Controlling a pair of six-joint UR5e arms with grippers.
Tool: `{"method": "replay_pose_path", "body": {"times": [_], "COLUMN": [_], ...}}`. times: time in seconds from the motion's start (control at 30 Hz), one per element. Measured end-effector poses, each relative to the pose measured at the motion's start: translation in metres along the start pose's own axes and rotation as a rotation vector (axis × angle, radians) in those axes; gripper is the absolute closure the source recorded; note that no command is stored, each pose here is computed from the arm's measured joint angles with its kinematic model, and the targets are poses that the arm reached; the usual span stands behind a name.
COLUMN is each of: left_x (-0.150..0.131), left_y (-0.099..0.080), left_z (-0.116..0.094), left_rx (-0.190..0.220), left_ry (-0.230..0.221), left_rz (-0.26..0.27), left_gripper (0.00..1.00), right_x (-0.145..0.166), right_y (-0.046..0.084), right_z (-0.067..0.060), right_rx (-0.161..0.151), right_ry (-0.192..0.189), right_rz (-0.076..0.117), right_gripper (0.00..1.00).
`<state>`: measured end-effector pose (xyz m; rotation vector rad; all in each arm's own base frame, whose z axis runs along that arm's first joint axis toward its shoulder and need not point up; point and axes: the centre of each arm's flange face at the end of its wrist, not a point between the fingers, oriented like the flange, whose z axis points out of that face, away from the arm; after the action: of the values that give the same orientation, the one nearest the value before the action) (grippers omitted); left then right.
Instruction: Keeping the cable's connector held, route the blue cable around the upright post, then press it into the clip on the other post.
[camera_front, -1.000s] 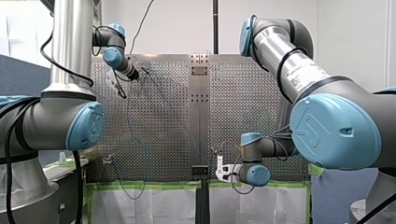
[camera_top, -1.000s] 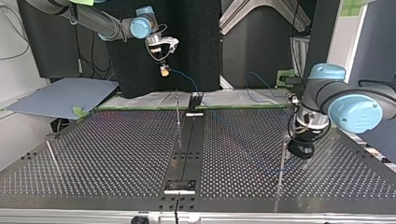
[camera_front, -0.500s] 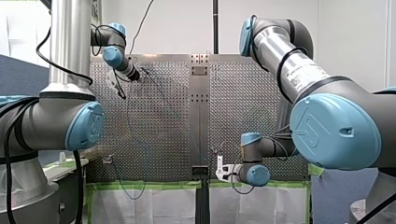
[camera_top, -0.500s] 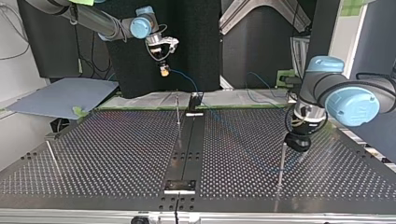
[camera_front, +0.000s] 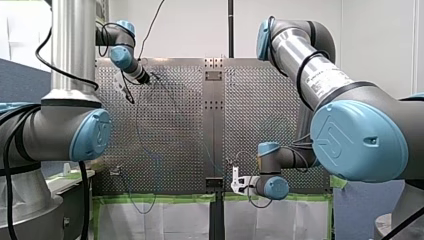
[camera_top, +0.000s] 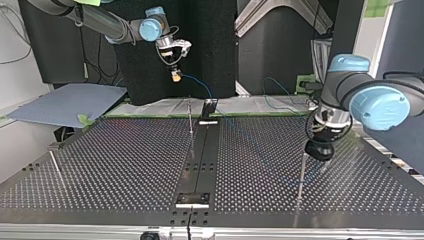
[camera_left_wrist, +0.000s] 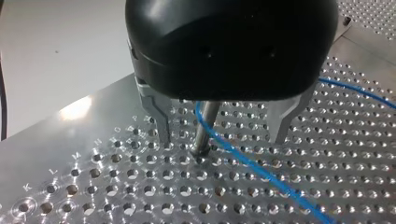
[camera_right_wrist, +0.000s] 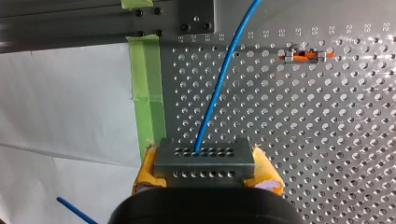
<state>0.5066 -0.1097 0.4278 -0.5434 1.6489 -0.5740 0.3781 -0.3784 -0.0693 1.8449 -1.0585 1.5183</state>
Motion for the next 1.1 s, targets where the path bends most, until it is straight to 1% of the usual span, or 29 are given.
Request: {"method": "replay_pose_path", "body": {"times": [0.1,0.27,0.43,0.5,0.6,0.77,0.87,1.0,1.1], "left_x": [0.002,0.004,-0.002,-0.003,-0.003,0.000,0.002,0.006,0.006], "left_y": [-0.001,-0.009,-0.024,-0.029,-0.034,-0.034,-0.035,-0.040,-0.048], "left_z": [-0.005,-0.016,-0.032,-0.039,-0.045,-0.049,-0.051,-0.056,-0.063], "left_rx": [0.002,0.019,0.040,0.045,0.040,0.011,0.000,0.001,0.015], "left_ry": [0.000,-0.007,-0.024,-0.024,-0.022,-0.018,-0.013,0.001,0.001], "left_rz": [0.001,0.003,0.010,0.016,0.029,0.058,0.076,0.101,0.131], "left_gripper": [0.00,0.00,0.00,0.00,0.00,0.00,0.00,0.00,0.00], "right_x": [0.000,0.000,0.000,0.000,0.000,0.000,0.000,0.001,0.001], "right_y": [0.000,0.000,0.000,0.000,0.000,0.000,0.000,0.000,0.000], "right_z": [0.000,0.000,0.000,0.000,0.000,0.000,0.000,0.001,0.001], "right_rx": [-0.001,-0.002,-0.002,-0.002,-0.002,0.000,0.001,0.002,0.003], "right_ry": [0.000,0.002,0.003,0.003,0.003,0.003,0.004,0.006,0.007], "right_rz": [0.000,0.000,0.001,0.001,0.000,0.001,0.002,0.003,0.003], "right_gripper": [1.00,1.00,1.00,1.00,1.00,1.00,1.00,1.00,1.00]}}
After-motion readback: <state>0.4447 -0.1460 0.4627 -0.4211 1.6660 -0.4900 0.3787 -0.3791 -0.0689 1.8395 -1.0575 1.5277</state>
